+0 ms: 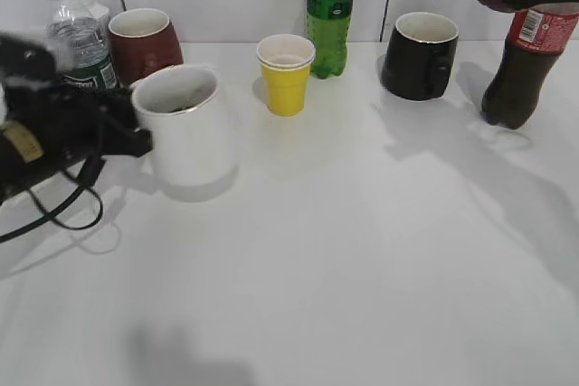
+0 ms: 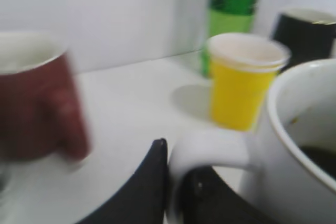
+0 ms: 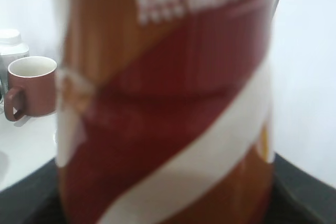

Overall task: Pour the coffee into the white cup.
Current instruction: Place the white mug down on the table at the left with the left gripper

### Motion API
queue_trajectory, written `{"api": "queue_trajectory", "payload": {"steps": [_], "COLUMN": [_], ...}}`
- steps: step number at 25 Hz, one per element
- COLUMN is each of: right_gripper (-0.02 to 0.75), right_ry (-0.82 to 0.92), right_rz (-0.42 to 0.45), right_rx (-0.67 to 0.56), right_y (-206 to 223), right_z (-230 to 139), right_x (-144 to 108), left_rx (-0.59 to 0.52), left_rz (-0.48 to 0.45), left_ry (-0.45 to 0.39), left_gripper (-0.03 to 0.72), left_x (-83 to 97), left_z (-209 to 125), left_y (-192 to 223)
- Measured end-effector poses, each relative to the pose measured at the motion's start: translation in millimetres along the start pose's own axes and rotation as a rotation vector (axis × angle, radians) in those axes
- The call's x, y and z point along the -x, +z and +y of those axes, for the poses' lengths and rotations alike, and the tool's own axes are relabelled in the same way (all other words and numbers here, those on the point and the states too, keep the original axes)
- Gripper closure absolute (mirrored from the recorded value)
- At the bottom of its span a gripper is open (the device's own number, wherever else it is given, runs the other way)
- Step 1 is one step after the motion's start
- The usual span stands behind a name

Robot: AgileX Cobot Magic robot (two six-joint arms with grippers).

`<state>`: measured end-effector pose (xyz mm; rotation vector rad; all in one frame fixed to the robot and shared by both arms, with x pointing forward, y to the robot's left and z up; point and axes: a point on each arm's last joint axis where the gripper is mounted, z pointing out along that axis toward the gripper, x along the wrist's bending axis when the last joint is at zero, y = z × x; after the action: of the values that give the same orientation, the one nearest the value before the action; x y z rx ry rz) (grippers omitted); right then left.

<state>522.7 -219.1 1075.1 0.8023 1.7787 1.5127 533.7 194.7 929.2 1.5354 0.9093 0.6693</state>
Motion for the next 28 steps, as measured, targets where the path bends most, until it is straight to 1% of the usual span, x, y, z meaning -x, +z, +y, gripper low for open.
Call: {"api": "queue_trajectory", "payload": {"steps": [6,10,14,21,28], "right_gripper": [0.211,0.211,0.211,0.21,0.211], "right_ry": [0.0,0.0,0.001,0.001,0.002], "right_rz": [0.0,0.0,0.0,0.003,0.004], "right_rx": [0.0,0.0,0.001,0.004,0.005], "right_y": [0.0,0.0,0.0,0.0,0.0], "right_z": [0.0,0.0,0.1,0.4,0.5], "right_x": [0.0,0.0,0.0,-0.3,-0.4], "left_rx": [-0.012,-0.004,0.0,-0.007,-0.007], "left_rz": [0.171,0.281,0.357,0.426,0.432], "left_ry": [0.021,0.024,0.013,0.002,-0.001], "left_gripper": [0.646,0.646,0.646,0.646,0.646], "left_x": [-13.1,-30.0,-46.9,-65.8,-69.0], "left_z": [-11.1,-10.5,-11.2,-13.6,-20.3], "left_y": [-14.4,-19.8,-27.9,-39.1,-38.2]}}
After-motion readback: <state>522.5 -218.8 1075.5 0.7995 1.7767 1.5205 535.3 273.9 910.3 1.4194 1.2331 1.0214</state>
